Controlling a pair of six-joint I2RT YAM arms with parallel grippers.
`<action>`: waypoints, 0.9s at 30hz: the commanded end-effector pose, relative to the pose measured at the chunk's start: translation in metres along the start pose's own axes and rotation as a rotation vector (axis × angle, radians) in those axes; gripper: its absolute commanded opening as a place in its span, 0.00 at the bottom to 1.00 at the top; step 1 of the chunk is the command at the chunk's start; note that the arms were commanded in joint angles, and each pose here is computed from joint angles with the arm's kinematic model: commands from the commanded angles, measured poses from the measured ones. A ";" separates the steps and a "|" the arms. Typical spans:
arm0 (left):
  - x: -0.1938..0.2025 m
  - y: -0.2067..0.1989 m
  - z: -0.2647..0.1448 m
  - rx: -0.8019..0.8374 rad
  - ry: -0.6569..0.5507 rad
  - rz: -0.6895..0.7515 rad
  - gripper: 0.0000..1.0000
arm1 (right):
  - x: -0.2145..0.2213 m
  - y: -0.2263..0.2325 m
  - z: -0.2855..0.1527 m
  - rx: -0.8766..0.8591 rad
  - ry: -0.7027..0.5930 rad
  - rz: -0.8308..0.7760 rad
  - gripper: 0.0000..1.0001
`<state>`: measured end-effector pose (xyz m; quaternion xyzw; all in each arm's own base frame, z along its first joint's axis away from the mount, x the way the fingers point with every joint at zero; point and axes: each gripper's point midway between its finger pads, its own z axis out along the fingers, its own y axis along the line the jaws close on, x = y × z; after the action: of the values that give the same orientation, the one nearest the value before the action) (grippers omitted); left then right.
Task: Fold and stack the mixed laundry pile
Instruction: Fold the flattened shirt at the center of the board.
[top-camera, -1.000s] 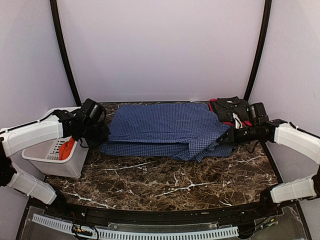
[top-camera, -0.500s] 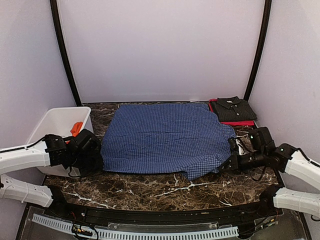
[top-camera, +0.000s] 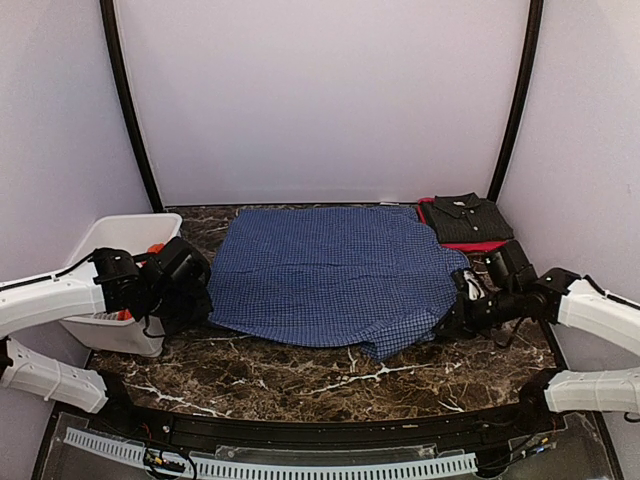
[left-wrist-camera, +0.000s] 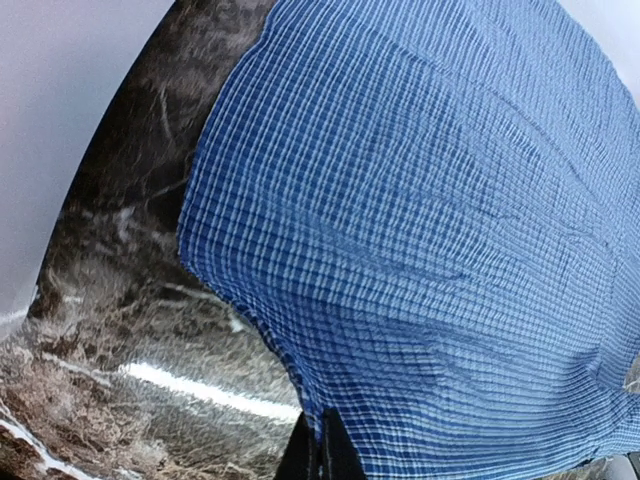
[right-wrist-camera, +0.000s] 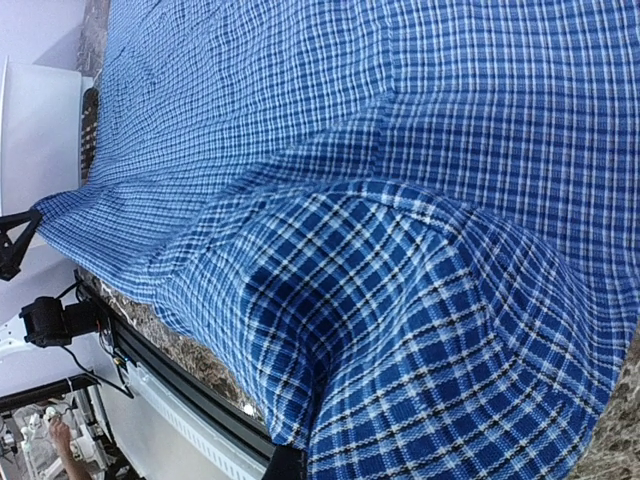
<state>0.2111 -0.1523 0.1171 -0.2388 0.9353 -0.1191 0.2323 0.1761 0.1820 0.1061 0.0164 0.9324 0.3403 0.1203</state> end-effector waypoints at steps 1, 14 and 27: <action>-0.038 -0.016 -0.012 -0.048 -0.113 0.052 0.00 | -0.044 0.023 -0.002 0.007 -0.093 -0.083 0.00; -0.103 -0.043 0.044 -0.042 -0.131 0.032 0.00 | -0.118 0.008 0.011 0.084 -0.126 -0.130 0.00; -0.116 -0.051 0.087 -0.117 -0.104 0.061 0.00 | -0.151 -0.013 0.044 0.104 -0.093 -0.142 0.00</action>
<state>0.3572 -0.1502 0.1001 -0.2307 0.9349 -0.0504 0.2649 0.3128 0.1763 0.0887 -0.0079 0.9491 0.2729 0.1574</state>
